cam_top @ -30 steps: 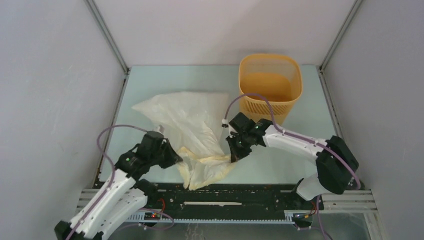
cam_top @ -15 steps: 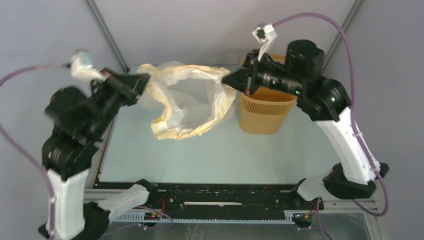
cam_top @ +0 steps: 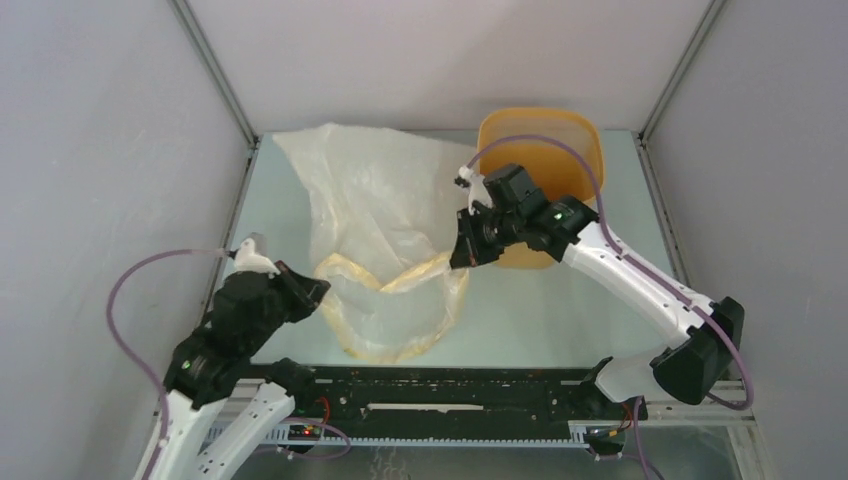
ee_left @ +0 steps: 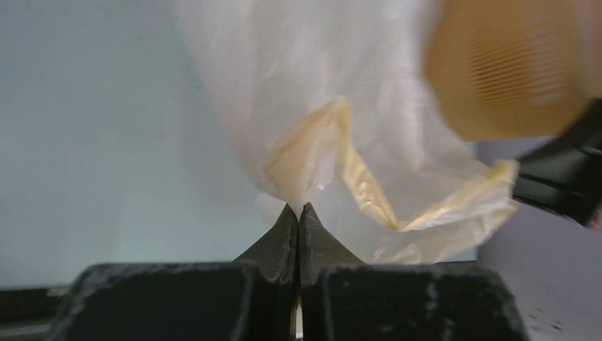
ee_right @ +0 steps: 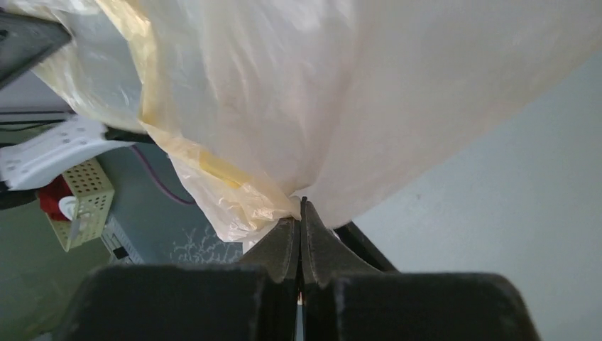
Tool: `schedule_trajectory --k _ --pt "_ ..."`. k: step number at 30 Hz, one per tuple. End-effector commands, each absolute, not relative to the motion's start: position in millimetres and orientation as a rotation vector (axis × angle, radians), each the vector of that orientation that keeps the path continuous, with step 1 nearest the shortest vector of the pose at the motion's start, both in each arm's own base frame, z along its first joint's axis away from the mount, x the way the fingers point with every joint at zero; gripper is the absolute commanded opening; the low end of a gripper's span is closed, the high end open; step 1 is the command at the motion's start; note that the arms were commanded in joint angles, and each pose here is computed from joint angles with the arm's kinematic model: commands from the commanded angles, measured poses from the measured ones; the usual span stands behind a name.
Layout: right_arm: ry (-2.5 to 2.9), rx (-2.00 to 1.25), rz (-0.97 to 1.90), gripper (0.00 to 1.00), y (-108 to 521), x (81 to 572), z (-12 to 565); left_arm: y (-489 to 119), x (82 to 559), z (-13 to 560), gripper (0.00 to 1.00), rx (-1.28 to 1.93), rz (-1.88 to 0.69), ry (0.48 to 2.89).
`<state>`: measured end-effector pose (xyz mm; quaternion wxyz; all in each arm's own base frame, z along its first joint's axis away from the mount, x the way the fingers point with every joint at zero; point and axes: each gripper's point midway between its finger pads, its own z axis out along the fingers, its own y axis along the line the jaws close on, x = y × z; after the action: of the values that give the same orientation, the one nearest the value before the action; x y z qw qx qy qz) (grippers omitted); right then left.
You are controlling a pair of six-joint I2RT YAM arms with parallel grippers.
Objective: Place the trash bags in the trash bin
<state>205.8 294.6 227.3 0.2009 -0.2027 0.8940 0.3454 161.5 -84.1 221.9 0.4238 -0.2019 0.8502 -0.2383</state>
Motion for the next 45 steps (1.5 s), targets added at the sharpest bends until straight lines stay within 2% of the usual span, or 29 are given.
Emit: schedule_trajectory --k 1,4,7,14,15,17,19,20,23,27,29,31,34,38,42,45 --pt "2.003 -0.706 1.115 0.00 312 220 370 -110 160 358 0.01 -0.185 -0.841 1.774" --pt "1.885 -0.814 1.162 0.00 328 222 402 -130 156 386 0.00 0.000 -0.888 1.788" --pt "1.811 -0.835 1.134 0.00 331 230 423 -134 148 394 0.04 0.080 -0.894 1.796" --pt "1.677 -0.812 1.142 0.00 314 237 453 -103 116 371 0.19 -0.030 -0.857 1.768" --pt "1.668 -0.826 1.141 0.00 312 237 453 -102 112 366 0.23 -0.035 -0.861 1.784" --pt "1.646 -0.884 1.169 0.00 312 233 453 -97 106 362 0.38 -0.052 -0.848 1.811" --pt "1.639 -0.943 1.196 0.00 313 229 448 -89 102 369 0.60 -0.069 -0.818 1.813" --pt "1.643 -0.963 1.212 0.00 313 227 447 -85 98 385 0.68 -0.063 -0.809 1.784" --pt "1.672 -0.979 1.241 0.00 312 223 443 -82 101 413 0.83 -0.042 -0.771 1.773" --pt "1.697 -0.945 1.277 0.00 314 221 442 -119 119 422 0.86 0.029 -0.893 1.862" --pt "1.704 -0.918 1.286 0.00 315 224 443 -134 123 410 0.94 0.034 -0.961 1.938" --pt "1.720 -0.865 1.259 0.00 314 232 444 -124 123 398 0.99 -0.062 -0.935 1.946" --pt "1.740 -0.753 1.194 0.00 310 252 451 -107 114 366 1.00 -0.300 -0.926 1.991" --pt "1.743 -0.623 1.176 0.00 311 278 463 -151 102 327 1.00 -0.363 -1.255 2.121" --pt "1.732 -0.577 1.211 0.00 319 291 473 -185 108 344 1.00 -0.262 -1.543 2.001" --pt "1.732 -0.584 1.223 0.00 326 295 475 -200 112 352 1.00 -0.168 -1.611 1.997"
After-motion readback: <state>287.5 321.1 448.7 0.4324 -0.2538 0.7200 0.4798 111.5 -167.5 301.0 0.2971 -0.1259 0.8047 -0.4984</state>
